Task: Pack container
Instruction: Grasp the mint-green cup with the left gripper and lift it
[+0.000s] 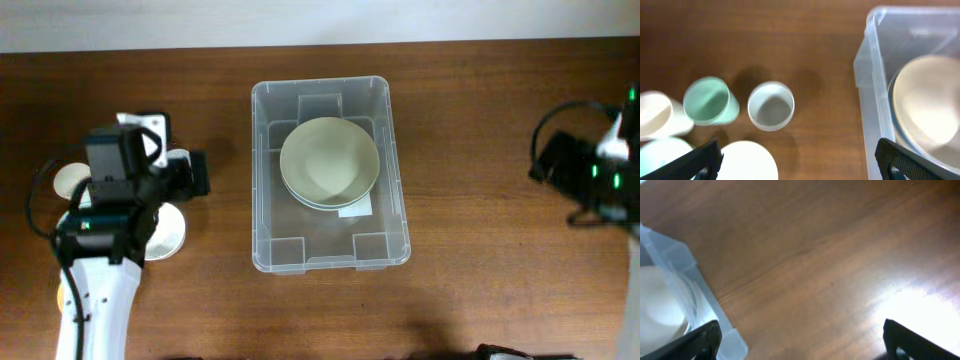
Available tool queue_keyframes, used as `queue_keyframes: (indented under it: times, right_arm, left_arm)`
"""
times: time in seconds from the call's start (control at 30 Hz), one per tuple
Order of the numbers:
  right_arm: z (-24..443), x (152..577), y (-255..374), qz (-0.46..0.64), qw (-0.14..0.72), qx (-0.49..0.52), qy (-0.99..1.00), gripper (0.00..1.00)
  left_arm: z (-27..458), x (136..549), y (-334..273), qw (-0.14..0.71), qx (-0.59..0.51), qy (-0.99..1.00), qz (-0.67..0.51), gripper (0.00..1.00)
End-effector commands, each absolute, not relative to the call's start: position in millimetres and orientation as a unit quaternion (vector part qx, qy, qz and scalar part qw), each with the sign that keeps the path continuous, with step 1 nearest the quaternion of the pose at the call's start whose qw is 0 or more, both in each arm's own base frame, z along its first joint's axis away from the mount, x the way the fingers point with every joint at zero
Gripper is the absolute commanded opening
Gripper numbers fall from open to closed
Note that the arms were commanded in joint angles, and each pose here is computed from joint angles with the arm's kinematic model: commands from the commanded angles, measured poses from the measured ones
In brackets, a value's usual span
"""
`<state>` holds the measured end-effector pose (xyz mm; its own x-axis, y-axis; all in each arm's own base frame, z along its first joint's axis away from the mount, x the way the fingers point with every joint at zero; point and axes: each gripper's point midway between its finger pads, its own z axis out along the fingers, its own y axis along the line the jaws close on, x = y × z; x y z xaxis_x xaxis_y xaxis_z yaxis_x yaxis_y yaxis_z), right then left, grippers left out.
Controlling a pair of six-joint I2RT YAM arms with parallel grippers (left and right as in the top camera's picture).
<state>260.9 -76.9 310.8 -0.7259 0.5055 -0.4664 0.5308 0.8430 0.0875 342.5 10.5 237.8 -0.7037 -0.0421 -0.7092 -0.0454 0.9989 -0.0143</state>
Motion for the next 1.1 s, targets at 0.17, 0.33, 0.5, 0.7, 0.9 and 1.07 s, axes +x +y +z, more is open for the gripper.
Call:
queue_keyframes:
  times: [0.17,0.33,0.5,0.7,0.9,1.07]
  right_arm:
    - [211.6,220.0,-56.2,0.006,0.162,0.304,0.939,0.99]
    - [197.6,223.4,-57.1,0.005,0.159,0.300,0.941,0.99]
    - [199.9,230.0,-58.8,0.006,0.173,0.300,0.938,0.99]
    - [200.2,230.9,-59.0,0.006,0.175,0.299,0.938,0.99]
    - [200.1,230.7,-58.9,0.006,0.175,0.298,0.938,0.99]
    - [200.1,230.7,-58.9,0.006,0.175,0.298,0.938,0.99]
  left_arm:
    - [230.8,416.8,15.3,0.357,-0.032,0.934,0.002,1.00]
    - [173.0,442.5,4.7,0.291,-0.022,0.956,-0.029,1.00]
    - [119.9,446.5,-0.4,0.230,-0.020,0.972,-0.042,1.00]
    - [71.4,443.7,0.6,0.174,-0.024,0.984,-0.040,1.00]
    - [46.6,437.2,0.5,0.138,-0.026,0.989,-0.040,0.95]
    - [46.3,436.2,0.4,0.136,-0.026,0.989,-0.041,0.53]
